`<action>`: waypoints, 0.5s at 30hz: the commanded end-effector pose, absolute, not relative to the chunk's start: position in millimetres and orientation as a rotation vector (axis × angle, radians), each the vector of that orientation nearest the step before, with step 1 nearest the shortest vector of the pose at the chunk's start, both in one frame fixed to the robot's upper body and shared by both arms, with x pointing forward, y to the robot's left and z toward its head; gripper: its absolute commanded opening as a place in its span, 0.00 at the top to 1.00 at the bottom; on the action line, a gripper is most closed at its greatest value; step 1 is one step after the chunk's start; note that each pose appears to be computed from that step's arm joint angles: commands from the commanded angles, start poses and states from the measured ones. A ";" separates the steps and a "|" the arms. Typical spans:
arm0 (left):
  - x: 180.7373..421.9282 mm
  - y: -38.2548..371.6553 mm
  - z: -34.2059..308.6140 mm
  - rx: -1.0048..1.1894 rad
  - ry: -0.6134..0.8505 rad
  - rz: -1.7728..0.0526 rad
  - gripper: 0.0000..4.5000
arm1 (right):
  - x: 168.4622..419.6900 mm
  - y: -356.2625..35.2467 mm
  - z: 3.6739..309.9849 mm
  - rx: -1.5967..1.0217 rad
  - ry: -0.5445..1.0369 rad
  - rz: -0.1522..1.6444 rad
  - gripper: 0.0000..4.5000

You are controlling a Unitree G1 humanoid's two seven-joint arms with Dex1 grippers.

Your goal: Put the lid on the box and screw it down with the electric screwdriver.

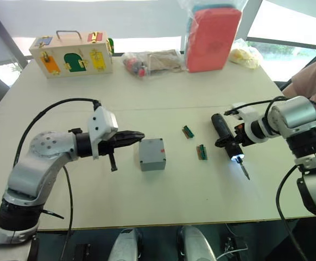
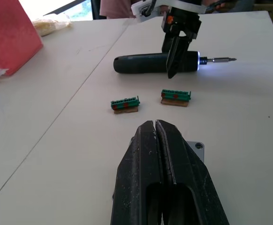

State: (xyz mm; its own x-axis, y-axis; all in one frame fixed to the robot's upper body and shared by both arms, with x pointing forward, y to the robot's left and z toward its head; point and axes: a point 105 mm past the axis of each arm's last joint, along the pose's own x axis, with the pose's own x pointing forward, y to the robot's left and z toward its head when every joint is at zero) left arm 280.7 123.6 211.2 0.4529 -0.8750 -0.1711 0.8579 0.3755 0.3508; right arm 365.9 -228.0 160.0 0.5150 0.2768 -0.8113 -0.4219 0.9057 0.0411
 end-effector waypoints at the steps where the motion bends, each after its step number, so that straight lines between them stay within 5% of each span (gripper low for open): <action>1: 277.1 148.5 221.6 0.459 -0.019 -1.023 1.00 | 359.8 -221.0 228.2 -0.304 0.677 0.576 0.01; 6: 273.5 175.4 223.4 0.471 0.054 -0.965 1.00 | 322.9 -191.8 272.8 -0.349 0.463 0.892 0.01; 9: 268.1 194.8 226.8 0.466 0.127 -0.932 0.74 | 274.5 -199.5 283.5 -0.392 0.421 1.093 0.00; 15: 256.2 216.4 223.4 0.427 0.236 -0.927 0.19 | 242.6 -205.1 264.8 -0.386 0.468 1.156 0.00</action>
State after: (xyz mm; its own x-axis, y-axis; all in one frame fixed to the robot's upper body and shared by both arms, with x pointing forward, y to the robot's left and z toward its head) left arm 259.6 209.0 214.2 0.5712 -0.7265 -0.3821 0.8207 0.5149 0.2479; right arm 252.0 -208.2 252.6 0.3225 0.7659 -0.5562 -0.9230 0.3848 -0.0053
